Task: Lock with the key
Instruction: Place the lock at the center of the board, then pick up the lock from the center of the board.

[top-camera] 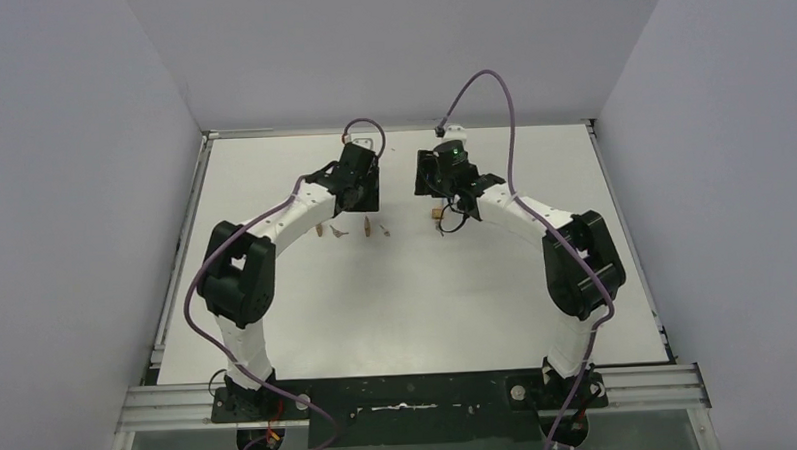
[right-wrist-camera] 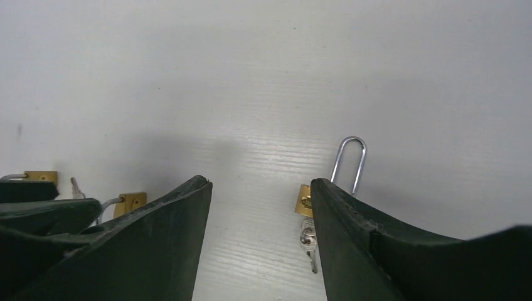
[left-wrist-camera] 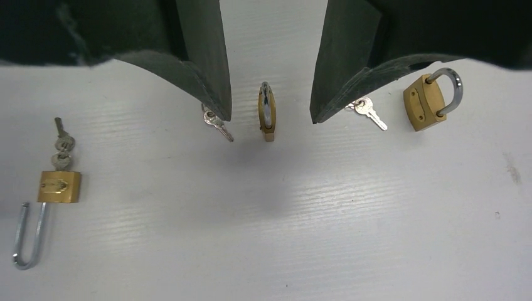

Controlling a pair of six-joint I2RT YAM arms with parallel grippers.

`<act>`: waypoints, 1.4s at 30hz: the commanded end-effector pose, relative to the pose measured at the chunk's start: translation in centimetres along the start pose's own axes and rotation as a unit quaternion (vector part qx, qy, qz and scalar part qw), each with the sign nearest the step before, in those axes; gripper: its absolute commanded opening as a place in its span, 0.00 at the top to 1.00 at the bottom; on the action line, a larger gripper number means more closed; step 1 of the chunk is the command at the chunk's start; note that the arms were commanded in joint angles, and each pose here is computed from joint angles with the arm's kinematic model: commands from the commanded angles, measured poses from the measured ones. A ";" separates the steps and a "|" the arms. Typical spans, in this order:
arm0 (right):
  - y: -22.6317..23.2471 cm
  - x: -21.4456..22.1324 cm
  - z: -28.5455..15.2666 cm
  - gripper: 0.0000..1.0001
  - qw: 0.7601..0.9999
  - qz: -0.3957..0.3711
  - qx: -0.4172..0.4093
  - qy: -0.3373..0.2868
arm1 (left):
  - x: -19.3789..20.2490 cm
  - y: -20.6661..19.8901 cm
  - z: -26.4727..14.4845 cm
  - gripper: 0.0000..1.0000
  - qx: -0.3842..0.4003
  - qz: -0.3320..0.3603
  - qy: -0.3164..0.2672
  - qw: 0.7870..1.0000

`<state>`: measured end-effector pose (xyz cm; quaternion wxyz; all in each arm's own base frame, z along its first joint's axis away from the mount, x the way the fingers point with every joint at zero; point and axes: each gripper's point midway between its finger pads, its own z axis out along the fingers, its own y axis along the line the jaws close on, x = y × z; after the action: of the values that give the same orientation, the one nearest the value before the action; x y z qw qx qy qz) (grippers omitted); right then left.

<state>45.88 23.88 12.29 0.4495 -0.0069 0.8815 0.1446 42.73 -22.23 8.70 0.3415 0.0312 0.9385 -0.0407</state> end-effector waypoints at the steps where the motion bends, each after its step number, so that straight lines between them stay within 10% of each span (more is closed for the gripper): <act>1: -2.9 0.9 -0.4 0.40 0.993 -0.065 0.084 0.045 | -5.6 -0.1 -5.2 0.52 0.053 -0.023 -0.080 0.995; 42: -4.8 7.8 3.6 0.60 0.976 -0.039 0.172 0.125 | -6.1 5.0 -9.1 0.41 0.130 -0.106 -0.122 0.978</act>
<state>44.02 21.36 2.12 0.3148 -0.0068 0.9485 -0.0345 41.08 -16.18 16.90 0.4070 -0.0306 0.8954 -0.1781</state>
